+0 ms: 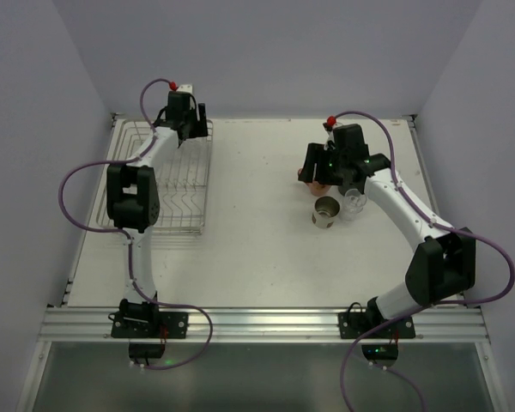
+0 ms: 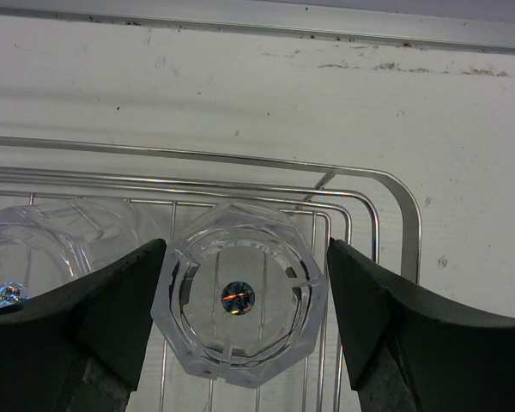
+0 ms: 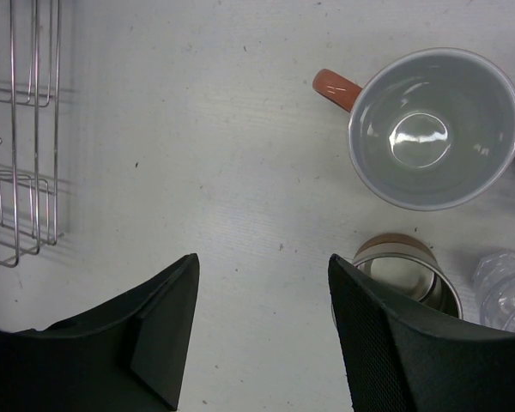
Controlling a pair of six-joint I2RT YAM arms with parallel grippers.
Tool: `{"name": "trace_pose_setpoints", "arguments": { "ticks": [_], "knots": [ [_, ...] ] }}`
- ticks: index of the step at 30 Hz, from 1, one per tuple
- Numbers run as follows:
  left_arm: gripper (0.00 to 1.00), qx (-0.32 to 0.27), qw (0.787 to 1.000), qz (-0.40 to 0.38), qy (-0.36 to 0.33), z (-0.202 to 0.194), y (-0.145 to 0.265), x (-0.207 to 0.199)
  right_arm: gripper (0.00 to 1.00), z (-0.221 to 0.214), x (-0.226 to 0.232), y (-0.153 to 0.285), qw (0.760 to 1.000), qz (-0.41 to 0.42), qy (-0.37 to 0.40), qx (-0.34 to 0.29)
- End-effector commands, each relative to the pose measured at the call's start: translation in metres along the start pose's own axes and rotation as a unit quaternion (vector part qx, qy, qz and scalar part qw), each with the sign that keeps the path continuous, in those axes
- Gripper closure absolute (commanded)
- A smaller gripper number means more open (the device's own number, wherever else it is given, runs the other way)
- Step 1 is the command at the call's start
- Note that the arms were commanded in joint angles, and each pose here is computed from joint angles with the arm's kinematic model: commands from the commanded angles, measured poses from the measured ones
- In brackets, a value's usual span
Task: Unload the cups from the dish rack
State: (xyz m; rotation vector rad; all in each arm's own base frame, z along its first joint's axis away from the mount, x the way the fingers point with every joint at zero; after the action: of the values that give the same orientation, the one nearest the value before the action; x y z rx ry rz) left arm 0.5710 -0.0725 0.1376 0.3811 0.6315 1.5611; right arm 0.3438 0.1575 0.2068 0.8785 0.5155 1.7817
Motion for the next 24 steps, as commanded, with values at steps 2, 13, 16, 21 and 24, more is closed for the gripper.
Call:
{"name": "trace_pose_setpoints", "arguments": {
  "ticks": [2, 13, 16, 21, 24],
  "knots": [
    [0.19, -0.002, 1.000, 0.008, -0.002, 0.000, 0.003, 0.003, 0.36, 0.010, 0.006, 0.011, 0.999, 0.008, 0.010, -0.030],
    [0.84, 0.003, 1.000, 0.007, -0.004, -0.002, 0.005, 0.003, 0.36, 0.010, 0.007, 0.010, 1.000, 0.012, 0.009, -0.027],
    [1.00, -0.011, 1.000, 0.011, 0.002, 0.011, 0.016, 0.003, 0.36, 0.011, 0.008, 0.012, 0.999, 0.015, 0.007, -0.028],
    [1.00, -0.067, 0.998, 0.006, 0.011, 0.054, 0.062, -0.002, 0.36, 0.014, 0.008, 0.013, 0.999, 0.011, 0.005, -0.030],
    [1.00, -0.101, 0.995, 0.002, 0.013, 0.080, 0.098, -0.005, 0.36, 0.016, 0.008, 0.013, 1.000, 0.004, 0.003, -0.026]
  ]
}}
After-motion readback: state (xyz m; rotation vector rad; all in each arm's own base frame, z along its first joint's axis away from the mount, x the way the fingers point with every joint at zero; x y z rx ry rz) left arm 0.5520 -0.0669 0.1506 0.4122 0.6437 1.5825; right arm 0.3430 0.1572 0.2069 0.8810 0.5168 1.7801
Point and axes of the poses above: each gripper's point midway between its finger pads, its own y axis back along the fingers, its own x axis along the line the jaws close on, z = x × y, the point moved 4 cm from there along y, back along the fingers, and after that the axes turned 4 degrees about y, right-handed, at the moved point
